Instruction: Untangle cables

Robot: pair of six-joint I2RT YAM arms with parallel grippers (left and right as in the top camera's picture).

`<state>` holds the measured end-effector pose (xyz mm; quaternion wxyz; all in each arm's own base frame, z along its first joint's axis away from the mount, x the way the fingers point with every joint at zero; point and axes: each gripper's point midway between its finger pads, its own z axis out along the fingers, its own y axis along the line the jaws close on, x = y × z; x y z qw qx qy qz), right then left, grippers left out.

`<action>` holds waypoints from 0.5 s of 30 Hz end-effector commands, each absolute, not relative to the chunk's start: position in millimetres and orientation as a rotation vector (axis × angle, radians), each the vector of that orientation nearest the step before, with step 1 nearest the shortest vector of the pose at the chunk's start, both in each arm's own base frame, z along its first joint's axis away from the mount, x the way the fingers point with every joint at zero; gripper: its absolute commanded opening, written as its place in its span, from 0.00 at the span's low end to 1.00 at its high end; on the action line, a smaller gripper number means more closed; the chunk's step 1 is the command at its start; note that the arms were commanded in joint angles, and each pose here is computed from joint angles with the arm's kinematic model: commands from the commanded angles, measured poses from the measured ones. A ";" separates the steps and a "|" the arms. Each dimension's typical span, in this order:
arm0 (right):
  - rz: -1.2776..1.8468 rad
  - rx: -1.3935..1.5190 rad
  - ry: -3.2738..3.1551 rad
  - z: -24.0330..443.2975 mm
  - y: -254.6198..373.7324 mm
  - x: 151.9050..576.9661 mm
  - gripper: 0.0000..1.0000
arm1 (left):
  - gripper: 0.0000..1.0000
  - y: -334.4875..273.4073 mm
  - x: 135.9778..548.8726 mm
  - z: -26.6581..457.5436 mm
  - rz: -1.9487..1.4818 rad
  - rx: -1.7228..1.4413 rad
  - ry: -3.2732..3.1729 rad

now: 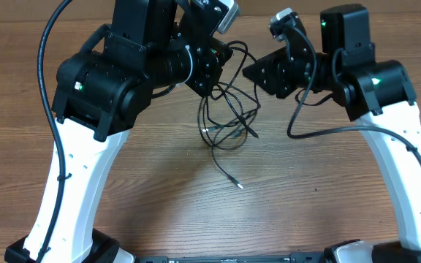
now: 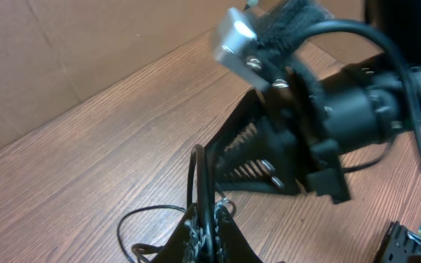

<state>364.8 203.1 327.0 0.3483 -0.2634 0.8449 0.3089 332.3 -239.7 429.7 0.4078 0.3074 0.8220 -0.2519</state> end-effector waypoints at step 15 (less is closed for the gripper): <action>0.097 -0.055 2.331 327.1 90.3 398.3 0.04 | 0.04 -200.6 337.7 424.7 -0.402 0.649 2.151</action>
